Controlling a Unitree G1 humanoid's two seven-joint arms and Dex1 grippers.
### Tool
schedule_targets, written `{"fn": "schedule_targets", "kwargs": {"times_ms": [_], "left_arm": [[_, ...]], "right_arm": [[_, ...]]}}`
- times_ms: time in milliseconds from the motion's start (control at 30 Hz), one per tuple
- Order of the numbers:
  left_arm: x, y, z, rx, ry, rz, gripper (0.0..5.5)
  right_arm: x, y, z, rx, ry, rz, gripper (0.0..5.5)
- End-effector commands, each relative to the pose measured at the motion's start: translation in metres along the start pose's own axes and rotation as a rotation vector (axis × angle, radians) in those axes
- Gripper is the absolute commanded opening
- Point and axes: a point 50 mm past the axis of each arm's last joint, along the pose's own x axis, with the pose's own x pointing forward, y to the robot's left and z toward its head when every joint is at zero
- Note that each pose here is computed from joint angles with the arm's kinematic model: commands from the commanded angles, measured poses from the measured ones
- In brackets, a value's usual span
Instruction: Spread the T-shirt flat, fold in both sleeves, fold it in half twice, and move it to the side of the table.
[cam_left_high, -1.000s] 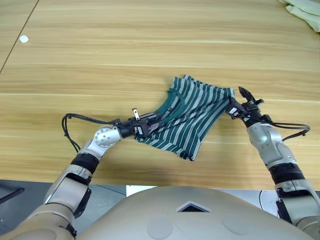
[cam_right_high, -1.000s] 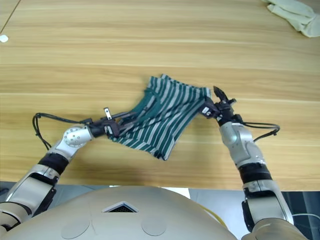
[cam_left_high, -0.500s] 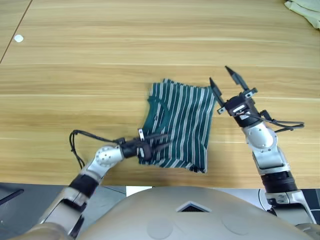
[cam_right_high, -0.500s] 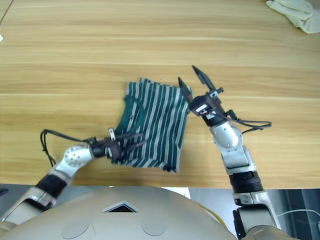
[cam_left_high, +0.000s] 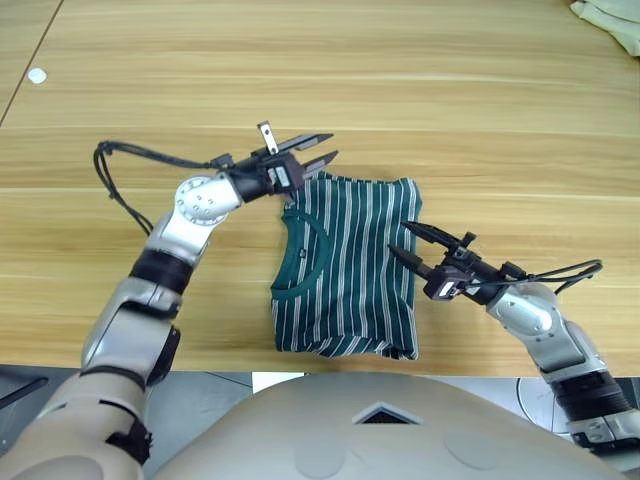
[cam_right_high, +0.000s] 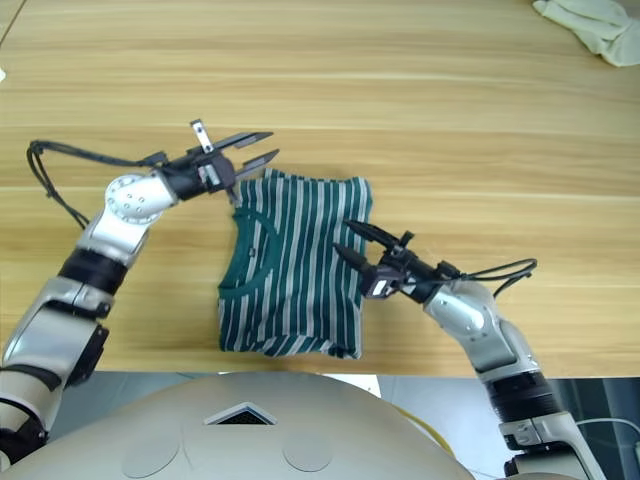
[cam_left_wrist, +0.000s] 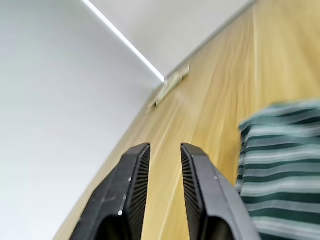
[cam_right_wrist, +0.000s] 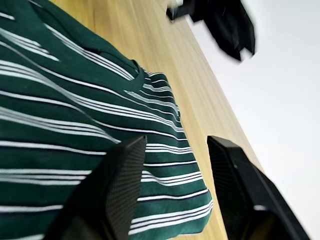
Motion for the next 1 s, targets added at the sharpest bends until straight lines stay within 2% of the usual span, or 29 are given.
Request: {"fn": "schedule_targets", "kwargs": {"times_ms": [33,133,200,300,433,600,833,900,1000], "left_arm": [[0.013,-0.036,-0.04,0.127,0.275,-0.345,1.13],[0.006,-0.064,-0.046,0.113,0.288,-0.513,1.13],[-0.001,-0.071,-0.045,0.063,0.231,-0.52,1.13],[-0.003,-0.058,-0.045,0.041,0.215,-0.406,1.13],[-0.002,-0.051,-0.056,0.08,0.337,-0.339,1.13],[0.008,-0.025,-0.067,0.11,0.524,-0.132,1.13],[0.03,0.009,-0.05,0.089,0.445,0.135,1.13],[0.026,0.023,-0.046,0.08,0.396,0.231,1.13],[-0.001,0.055,-0.035,0.098,0.217,0.396,1.13]], "right_arm": [[0.01,-0.009,0.0,-0.044,-0.031,-0.049,2.25],[0.012,-0.015,-0.001,-0.061,-0.029,-0.073,2.25],[0.012,-0.021,-0.003,-0.069,-0.025,-0.097,2.25],[0.014,-0.026,-0.006,-0.067,-0.019,-0.131,2.25],[0.018,-0.029,-0.005,-0.056,-0.031,-0.166,2.25],[0.023,-0.027,-0.003,-0.034,-0.048,-0.189,2.25],[0.023,-0.028,-0.005,-0.032,-0.052,-0.201,2.25],[0.021,-0.033,-0.006,-0.046,-0.044,-0.23,2.25],[0.007,-0.04,-0.012,-0.112,0.011,-0.239,2.25]]}}
